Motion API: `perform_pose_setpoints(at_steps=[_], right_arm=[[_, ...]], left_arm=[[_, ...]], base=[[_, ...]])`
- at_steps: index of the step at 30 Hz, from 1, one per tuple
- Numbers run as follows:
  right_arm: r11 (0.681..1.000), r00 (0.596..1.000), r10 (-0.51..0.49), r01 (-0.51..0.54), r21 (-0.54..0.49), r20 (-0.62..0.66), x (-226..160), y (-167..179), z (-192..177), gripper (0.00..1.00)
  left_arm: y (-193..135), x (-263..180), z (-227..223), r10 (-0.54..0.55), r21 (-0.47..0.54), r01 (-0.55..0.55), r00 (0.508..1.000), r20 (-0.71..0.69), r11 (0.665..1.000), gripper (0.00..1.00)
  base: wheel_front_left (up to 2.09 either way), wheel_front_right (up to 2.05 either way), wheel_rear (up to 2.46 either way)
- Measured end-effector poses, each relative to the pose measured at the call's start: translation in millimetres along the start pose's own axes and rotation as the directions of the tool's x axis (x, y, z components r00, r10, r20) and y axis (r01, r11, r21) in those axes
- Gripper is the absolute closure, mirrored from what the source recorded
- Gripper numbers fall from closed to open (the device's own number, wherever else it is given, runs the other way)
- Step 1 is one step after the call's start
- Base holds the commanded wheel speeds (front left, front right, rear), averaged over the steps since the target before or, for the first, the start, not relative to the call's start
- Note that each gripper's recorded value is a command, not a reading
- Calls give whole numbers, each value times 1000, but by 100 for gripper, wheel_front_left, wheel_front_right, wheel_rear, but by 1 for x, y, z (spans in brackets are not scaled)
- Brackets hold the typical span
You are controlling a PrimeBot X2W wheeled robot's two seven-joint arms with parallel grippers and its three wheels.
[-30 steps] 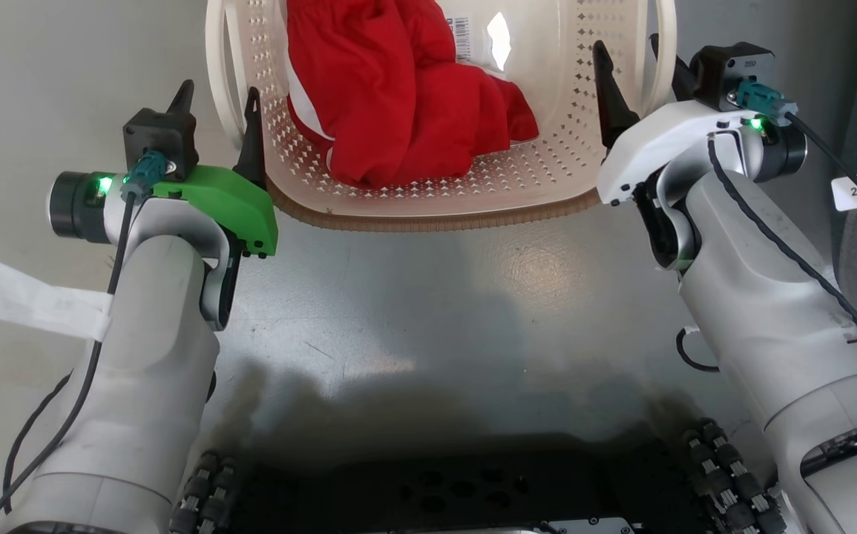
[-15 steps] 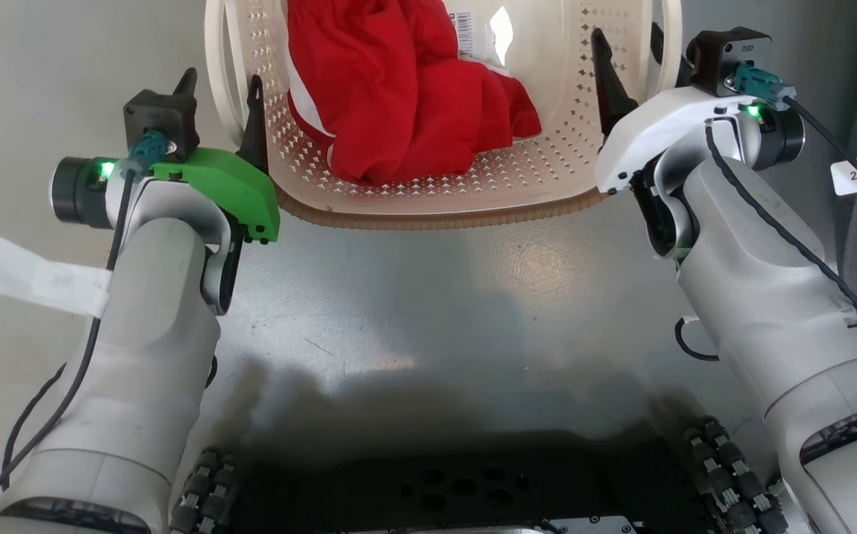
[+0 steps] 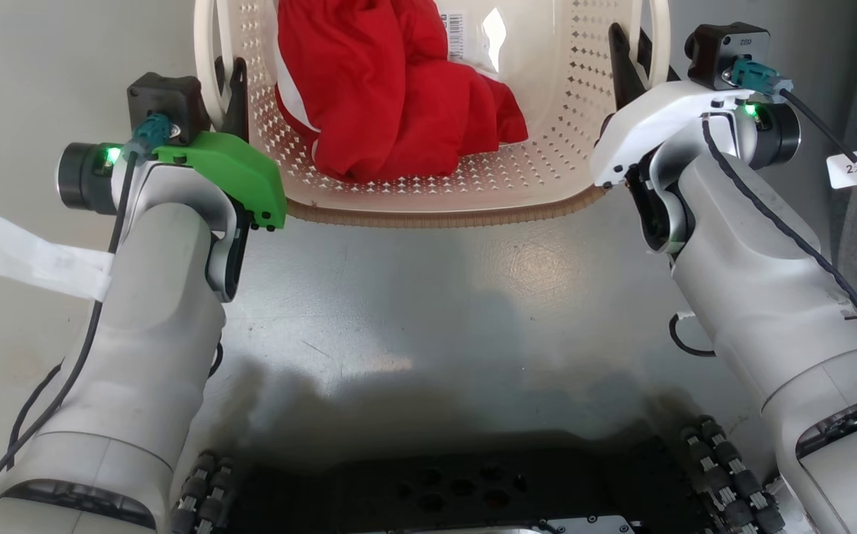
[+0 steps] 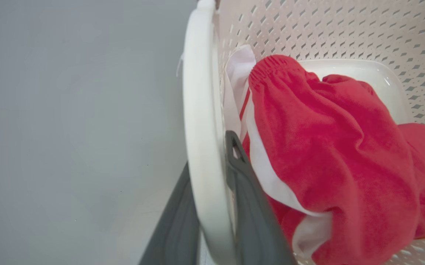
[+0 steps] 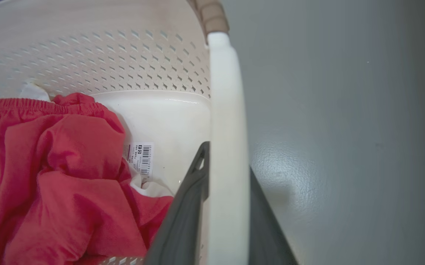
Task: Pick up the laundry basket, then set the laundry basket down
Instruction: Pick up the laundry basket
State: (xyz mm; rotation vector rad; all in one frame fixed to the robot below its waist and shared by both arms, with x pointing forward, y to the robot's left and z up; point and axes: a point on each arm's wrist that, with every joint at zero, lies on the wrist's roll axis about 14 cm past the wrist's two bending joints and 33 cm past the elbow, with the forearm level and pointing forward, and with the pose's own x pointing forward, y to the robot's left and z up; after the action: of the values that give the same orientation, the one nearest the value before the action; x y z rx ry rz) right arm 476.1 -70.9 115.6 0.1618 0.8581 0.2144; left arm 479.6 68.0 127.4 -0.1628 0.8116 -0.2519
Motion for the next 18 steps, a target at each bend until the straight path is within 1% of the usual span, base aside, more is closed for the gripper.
perform_pose_setpoints(at_steps=[6, 18], right_arm=[[1000, 1000, -7, 7, -4, -6, -4, -2, 2, 100], [1000, 999, -10, 10, -2, 39, -20, 3, 30, 100]], left_arm=[[-3, -4, -1, 1, 1, -1, 1000, -15, 1000, 100], [-8, -18, 30, 13, -24, -12, 999, 40, 1000, 100]], base=[[0, 0, 0], [0, 0, 0]])
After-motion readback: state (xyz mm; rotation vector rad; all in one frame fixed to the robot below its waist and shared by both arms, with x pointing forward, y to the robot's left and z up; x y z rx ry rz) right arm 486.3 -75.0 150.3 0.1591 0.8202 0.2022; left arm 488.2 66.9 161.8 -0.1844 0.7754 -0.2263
